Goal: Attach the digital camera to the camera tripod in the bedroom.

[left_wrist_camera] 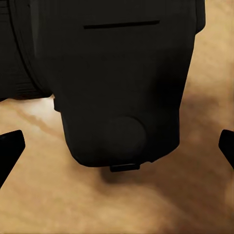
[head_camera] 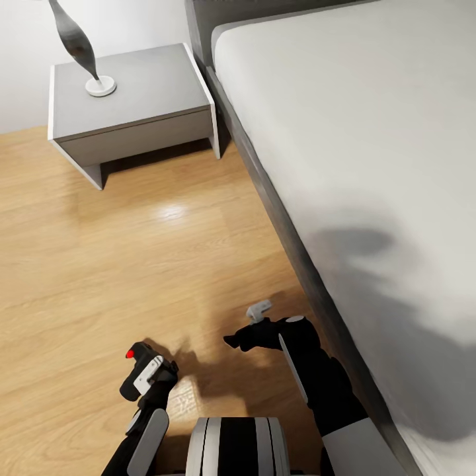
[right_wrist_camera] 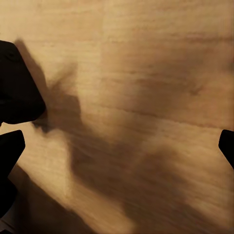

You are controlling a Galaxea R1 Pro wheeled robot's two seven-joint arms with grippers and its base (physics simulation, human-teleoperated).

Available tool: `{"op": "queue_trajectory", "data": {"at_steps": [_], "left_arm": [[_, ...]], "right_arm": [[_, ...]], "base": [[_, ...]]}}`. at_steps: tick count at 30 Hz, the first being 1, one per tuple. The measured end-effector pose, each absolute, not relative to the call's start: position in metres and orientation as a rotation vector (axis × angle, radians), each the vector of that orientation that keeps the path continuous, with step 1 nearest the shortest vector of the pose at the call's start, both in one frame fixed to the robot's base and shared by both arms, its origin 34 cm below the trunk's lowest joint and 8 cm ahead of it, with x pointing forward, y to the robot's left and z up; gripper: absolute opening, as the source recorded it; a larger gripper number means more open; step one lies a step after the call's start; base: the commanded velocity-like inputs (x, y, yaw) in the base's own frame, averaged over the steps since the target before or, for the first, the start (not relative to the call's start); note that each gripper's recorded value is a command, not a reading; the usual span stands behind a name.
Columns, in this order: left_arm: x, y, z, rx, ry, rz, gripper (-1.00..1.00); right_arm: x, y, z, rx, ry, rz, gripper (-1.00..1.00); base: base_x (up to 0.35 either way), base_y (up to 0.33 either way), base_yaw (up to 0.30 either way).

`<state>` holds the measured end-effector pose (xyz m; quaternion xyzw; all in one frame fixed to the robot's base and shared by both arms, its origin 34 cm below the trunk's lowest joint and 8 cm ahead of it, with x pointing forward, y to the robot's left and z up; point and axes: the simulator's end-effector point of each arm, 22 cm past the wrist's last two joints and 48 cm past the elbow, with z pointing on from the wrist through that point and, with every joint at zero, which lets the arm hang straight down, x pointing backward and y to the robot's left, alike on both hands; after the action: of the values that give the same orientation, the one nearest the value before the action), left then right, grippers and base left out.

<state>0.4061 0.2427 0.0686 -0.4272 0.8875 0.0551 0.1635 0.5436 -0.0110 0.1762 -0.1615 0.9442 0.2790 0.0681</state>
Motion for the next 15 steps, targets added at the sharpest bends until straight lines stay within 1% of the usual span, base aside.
{"op": "queue_trajectory", "data": {"at_steps": [15], "left_arm": [[0.4057,0.2434,0.0685,-1.215,2.532,0.161,1.0]], "right_arm": [[0.5438,-0.0108,0.1766,-0.486,2.843,0.841,1.0]], "base": [[0.0,0.0,0.0]]}}
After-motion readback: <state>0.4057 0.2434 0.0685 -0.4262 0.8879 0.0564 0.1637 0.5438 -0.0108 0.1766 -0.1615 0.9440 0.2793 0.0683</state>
